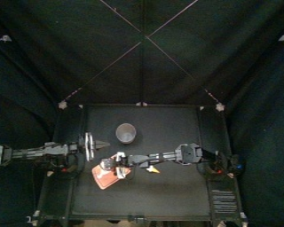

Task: Pick the pie then place it on the pink plate
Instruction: Drop pie on the pink plate and return to neutral

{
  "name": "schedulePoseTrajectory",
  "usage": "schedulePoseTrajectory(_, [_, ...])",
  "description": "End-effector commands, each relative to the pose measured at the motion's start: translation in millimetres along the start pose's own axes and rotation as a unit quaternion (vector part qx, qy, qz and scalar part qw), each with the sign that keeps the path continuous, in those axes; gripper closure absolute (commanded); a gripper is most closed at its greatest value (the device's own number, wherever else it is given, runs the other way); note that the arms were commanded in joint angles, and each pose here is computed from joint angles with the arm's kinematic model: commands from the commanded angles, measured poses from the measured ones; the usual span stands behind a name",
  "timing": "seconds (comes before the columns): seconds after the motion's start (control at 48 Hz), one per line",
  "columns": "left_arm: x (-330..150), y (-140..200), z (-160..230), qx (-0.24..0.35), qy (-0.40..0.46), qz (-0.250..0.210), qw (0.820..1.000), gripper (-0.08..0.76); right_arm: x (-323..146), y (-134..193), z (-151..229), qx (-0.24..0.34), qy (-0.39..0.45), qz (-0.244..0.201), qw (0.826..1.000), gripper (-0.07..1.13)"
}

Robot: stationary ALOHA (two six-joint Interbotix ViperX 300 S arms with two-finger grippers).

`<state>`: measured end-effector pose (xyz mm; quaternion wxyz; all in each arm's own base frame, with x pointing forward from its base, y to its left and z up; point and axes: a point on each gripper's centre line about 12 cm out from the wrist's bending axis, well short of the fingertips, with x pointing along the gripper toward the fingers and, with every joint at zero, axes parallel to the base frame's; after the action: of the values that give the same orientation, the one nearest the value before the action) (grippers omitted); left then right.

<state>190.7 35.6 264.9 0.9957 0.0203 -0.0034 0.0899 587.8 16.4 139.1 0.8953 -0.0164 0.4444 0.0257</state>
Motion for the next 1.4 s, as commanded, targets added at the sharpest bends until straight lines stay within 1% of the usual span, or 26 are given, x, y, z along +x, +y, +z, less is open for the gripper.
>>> schedulePoseTrajectory(0.021, [1.2, 0.3, 5.4, -0.001, -0.008, 0.000, 1.000, 0.672, -49.4, 1.4, 26.0, 0.006, -0.065, 0.001, 0.998, 0.09])
schedulePoseTrajectory(0.146, [1.0, 0.6, 5.7, -0.001, -0.009, 0.001, 1.000, 0.672, -74.8, 3.0, 19.8, 0.014, -0.124, 0.002, 0.992, 0.09])
schedulePoseTrajectory(0.25, [1.0, 0.5, 4.1, -0.001, -0.007, 0.001, 1.000, 0.672, -96.8, 3.1, 10.1, 0.026, -0.178, 0.002, 0.984, 0.09])
schedulePoseTrajectory(0.396, [0.8, 0.3, 4.5, -0.003, -0.008, 0.001, 1.000, 0.672, -125.4, 7.9, -12.6, 0.038, -0.250, 0.000, 0.967, 0.09])
schedulePoseTrajectory(0.562, [0.6, 0.3, 4.8, -0.003, -0.008, 0.001, 1.000, 0.672, -152.3, 14.3, -38.7, 0.055, -0.305, 0.001, 0.951, 0.09])
schedulePoseTrajectory(0.729, [0.6, 0.4, 4.8, -0.004, -0.008, 0.001, 1.000, 0.672, -181.9, 10.1, -67.5, 0.077, -0.354, -0.009, 0.932, 0.09])
schedulePoseTrajectory(0.833, [0.7, 0.6, 5.4, -0.006, -0.009, 0.002, 1.000, 0.672, -205.2, 7.4, -82.8, 0.082, -0.392, -0.017, 0.916, 0.09])
schedulePoseTrajectory(0.938, [0.8, 0.9, 5.8, -0.006, -0.009, 0.003, 1.000, 0.672, -227.7, 3.3, -103.4, 0.081, -0.424, -0.027, 0.902, 0.09])
schedulePoseTrajectory(1.104, [0.9, 0.7, 7.0, -0.004, -0.012, 0.002, 1.000, 0.672, -257.1, -11.4, -134.8, 0.089, -0.448, -0.049, 0.888, 0.09])
schedulePoseTrajectory(1.25, [0.7, 0.6, 7.3, -0.004, -0.013, 0.002, 1.000, 0.672, -283.8, -33.7, -152.0, 0.094, -0.469, -0.086, 0.874, 0.09])
schedulePoseTrajectory(1.396, [0.8, 0.6, 6.4, -0.004, -0.011, 0.002, 1.000, 0.672, -303.4, -46.0, -160.2, 0.080, -0.487, -0.111, 0.863, 0.09])
